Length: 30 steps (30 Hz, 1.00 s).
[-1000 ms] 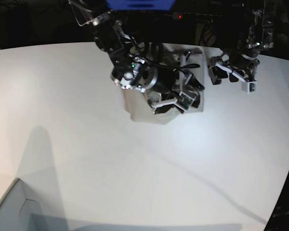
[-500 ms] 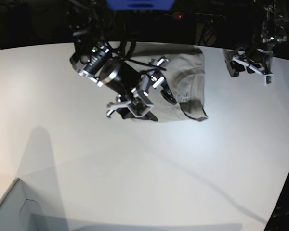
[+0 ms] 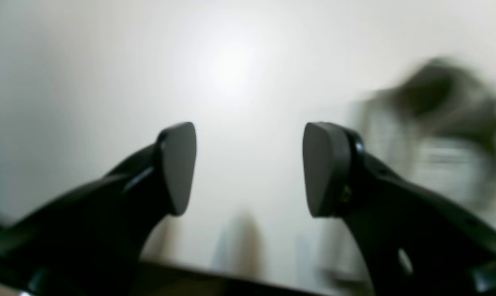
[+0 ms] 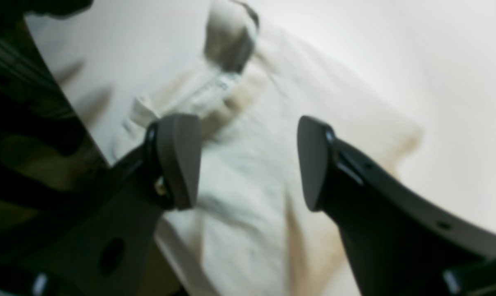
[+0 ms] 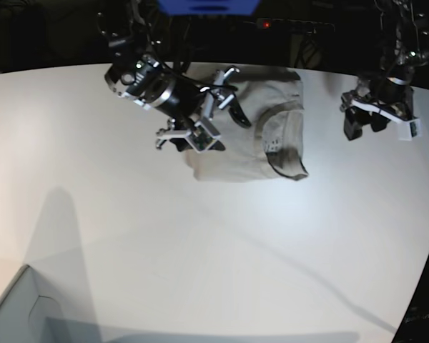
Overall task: Layout the t-shirt on the table in an organized manner, then fold the t-shirt properly
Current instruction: 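Grasp the other strip end with the right gripper and fold it over the stack, then grasp the stack's edge with the left gripper and lift it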
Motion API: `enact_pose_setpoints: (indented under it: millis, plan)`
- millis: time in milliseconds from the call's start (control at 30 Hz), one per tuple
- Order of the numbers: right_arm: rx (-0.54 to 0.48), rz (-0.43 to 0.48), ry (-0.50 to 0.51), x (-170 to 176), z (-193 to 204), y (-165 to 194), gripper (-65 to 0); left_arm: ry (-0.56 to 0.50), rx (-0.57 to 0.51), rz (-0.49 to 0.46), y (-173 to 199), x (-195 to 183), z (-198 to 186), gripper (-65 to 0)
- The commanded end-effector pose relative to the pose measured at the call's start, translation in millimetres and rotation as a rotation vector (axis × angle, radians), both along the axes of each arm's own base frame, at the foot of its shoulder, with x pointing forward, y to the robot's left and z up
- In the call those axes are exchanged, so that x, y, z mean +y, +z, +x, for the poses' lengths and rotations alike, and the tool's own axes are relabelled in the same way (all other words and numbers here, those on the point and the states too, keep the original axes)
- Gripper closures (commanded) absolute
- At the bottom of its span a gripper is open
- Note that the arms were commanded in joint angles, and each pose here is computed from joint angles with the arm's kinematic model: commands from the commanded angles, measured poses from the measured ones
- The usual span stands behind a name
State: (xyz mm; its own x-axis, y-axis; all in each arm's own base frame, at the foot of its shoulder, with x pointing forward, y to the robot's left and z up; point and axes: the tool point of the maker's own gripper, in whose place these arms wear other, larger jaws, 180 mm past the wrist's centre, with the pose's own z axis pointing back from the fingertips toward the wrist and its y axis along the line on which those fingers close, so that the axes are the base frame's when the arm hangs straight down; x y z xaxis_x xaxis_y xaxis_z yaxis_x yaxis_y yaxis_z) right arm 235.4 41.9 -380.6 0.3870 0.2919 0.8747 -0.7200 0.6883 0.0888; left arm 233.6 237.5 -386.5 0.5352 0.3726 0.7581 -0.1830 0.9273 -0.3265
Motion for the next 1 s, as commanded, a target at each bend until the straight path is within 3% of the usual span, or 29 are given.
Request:
enact_pose_setpoints:
  millis: [0,167,333,767,833,967]
  plan:
    - [-0.034,0.023,-0.013,-5.6,7.3,10.5,-37.3,-0.014,-0.038,-0.018,13.2,-7.2,8.0,-39.9]
    - [-0.031,-0.026,-0.160,-59.8,20.3,4.8,-37.5,-0.117,0.076,-0.165,-10.1,-69.0,10.1,-39.9]
    - [-0.036,-0.077,-0.228,-95.8,22.0,2.5,-37.6,-0.134,0.127,-0.240,-32.0,-97.9,12.8,-39.9]
    - [-0.013,-0.103,-0.223,-103.9,11.4,-5.5,-37.5,-0.222,0.136,-0.272,-36.4,-133.3,28.7,-39.3]
    - [-0.014,-0.105,-0.223,-104.0,11.9,-5.2,-37.5,-0.220,0.137,-0.277,-36.6,-134.0,28.1,-35.0]
    - [-0.017,-0.106,-0.223,-104.1,13.1,-4.6,-37.4,-0.213,0.122,-0.280,-34.0,-133.1,31.6,-13.9]
